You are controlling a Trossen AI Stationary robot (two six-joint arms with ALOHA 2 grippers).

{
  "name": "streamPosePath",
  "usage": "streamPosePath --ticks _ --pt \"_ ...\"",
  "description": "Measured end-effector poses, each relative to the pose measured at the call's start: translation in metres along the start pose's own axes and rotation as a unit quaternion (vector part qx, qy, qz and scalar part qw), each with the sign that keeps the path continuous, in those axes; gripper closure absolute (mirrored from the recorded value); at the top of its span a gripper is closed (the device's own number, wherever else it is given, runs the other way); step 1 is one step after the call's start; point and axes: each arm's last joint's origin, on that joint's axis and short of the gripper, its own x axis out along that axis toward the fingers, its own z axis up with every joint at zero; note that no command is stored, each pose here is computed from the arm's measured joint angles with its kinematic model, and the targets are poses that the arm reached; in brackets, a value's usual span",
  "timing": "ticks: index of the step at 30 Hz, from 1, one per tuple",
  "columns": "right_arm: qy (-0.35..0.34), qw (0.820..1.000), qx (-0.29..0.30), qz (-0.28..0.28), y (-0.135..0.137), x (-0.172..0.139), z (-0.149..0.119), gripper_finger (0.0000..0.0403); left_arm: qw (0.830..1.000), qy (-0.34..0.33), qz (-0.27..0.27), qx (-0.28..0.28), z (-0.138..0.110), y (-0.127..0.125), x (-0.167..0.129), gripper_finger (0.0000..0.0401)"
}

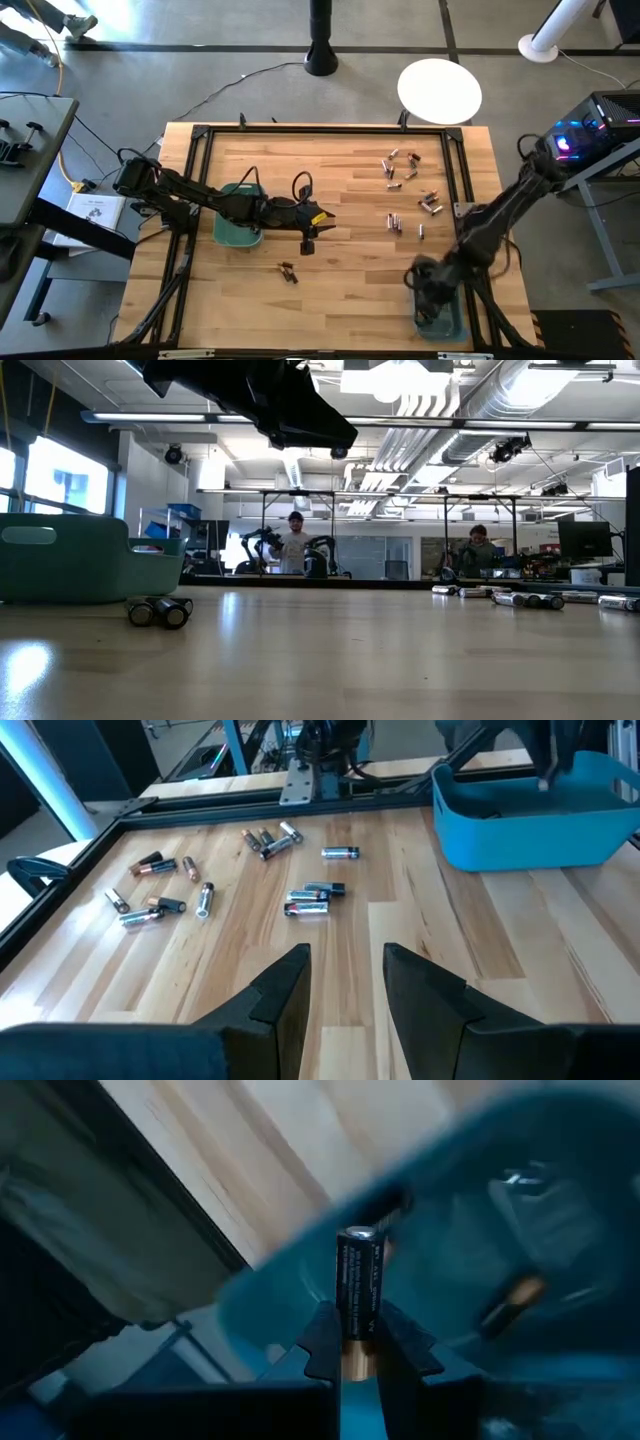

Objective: Sort batteries
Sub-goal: Put the black battery into the blue bin

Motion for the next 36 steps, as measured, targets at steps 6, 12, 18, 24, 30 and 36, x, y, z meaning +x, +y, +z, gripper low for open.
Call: streamPosePath --ticks 6,12,18,24,30,36 --pt "0.009 0.998 0.061 0.008 -0.031 0.044 -0.012 0.0381 1.0 0.0 0.0 -0.001 0.0 0.0 0.0 0.0282" --pt "0.005 0.993 0.109 -0.032 -0.047 0.051 -0.01 0.0326 1.0 -0.001 -0.003 -0.004 0.0 -0.002 -0.001 0.0282" --pt "0.023 0.996 0.081 -0.033 -0.047 0.048 -0.011 0.0249 1.0 -0.001 -0.003 -0.004 0.0 -0.002 0.0 0.0282" --pt "0.029 0.997 0.069 -0.011 -0.021 0.015 -0.019 0.0232 1.0 0.0 -0.005 0.014 0.0 -0.004 -0.001 0.0282" --pt "-0.091 0.996 0.011 0.018 0.016 -0.046 -0.026 0.0231 0.971 0.009 0.071 0.229 0.01 -0.053 -0.029 0.0303" --pt "-0.373 0.898 -0.228 -0.034 0.031 -0.074 -0.003 0.0231 0.96 0.048 0.066 0.268 0.029 -0.084 -0.066 0.0321"
